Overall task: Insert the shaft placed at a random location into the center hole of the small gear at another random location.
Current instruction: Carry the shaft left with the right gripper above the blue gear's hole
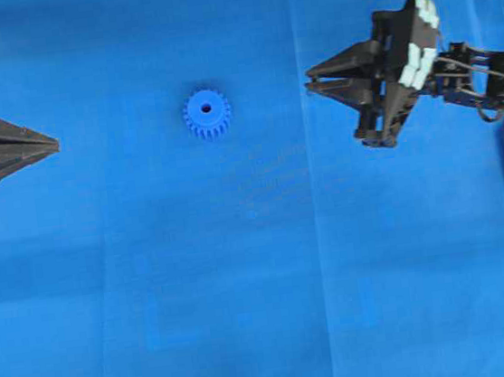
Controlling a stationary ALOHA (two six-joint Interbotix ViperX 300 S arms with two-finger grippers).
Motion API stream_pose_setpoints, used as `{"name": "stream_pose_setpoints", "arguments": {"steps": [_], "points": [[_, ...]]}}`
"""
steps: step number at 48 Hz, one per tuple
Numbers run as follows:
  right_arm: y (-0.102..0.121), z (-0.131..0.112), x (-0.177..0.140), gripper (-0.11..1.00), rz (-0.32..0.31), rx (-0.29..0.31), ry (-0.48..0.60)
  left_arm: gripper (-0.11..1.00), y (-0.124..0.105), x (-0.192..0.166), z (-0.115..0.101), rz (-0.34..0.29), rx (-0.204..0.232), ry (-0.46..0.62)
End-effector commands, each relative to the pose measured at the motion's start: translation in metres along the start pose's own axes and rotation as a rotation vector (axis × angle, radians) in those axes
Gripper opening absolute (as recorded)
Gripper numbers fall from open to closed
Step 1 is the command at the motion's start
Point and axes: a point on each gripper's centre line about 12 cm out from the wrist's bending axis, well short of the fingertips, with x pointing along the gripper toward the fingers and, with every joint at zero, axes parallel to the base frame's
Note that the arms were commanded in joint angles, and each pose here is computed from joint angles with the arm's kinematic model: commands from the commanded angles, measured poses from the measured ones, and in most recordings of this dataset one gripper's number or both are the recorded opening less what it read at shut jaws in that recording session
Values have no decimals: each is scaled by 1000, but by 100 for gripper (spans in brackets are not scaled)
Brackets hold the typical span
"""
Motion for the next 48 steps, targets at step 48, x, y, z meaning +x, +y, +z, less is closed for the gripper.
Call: {"name": "stream_pose_setpoints", "arguments": {"steps": [48], "points": [[38, 60, 114, 3, 65, -23, -57, 0, -1, 2, 4, -4, 0, -9]]}}
